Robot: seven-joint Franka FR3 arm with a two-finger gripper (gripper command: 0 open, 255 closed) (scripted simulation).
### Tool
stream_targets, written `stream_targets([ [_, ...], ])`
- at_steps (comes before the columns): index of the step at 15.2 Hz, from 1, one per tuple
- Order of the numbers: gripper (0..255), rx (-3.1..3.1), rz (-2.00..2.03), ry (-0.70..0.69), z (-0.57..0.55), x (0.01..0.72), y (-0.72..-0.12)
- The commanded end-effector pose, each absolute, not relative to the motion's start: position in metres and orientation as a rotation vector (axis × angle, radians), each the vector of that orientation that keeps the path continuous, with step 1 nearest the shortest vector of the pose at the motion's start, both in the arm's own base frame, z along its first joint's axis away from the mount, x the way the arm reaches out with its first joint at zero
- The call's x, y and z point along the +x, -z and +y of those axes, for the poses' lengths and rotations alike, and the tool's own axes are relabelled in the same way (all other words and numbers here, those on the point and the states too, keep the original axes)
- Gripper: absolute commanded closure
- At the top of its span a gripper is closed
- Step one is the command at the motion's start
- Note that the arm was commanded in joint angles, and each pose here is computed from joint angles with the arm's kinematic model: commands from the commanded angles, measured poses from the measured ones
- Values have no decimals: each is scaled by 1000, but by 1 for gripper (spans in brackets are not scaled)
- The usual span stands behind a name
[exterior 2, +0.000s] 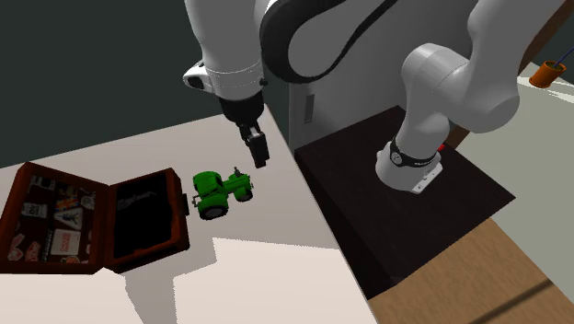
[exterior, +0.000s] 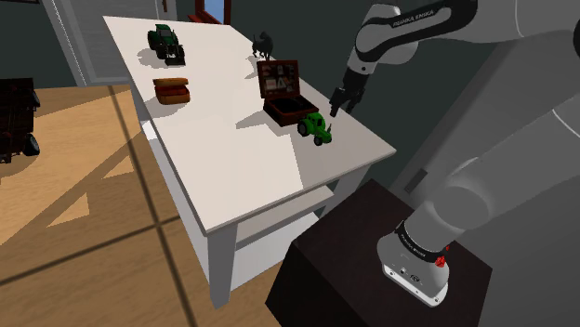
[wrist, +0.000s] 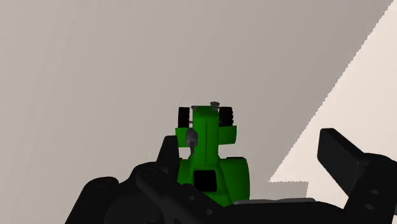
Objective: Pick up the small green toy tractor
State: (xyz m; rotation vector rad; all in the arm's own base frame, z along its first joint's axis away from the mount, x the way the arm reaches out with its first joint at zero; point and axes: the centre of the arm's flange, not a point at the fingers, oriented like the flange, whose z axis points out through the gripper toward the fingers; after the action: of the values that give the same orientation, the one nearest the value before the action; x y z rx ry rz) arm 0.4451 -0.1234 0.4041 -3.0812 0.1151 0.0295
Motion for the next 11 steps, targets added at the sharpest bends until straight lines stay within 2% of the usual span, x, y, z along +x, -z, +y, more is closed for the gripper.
stream_targets([
  [1,0,-3088,98,-35,-134,460,-385],
  [5,0,-3098,68,-48,-160,489,-350],
  [11,0,-3099,66,-48,-162,490,-322],
])
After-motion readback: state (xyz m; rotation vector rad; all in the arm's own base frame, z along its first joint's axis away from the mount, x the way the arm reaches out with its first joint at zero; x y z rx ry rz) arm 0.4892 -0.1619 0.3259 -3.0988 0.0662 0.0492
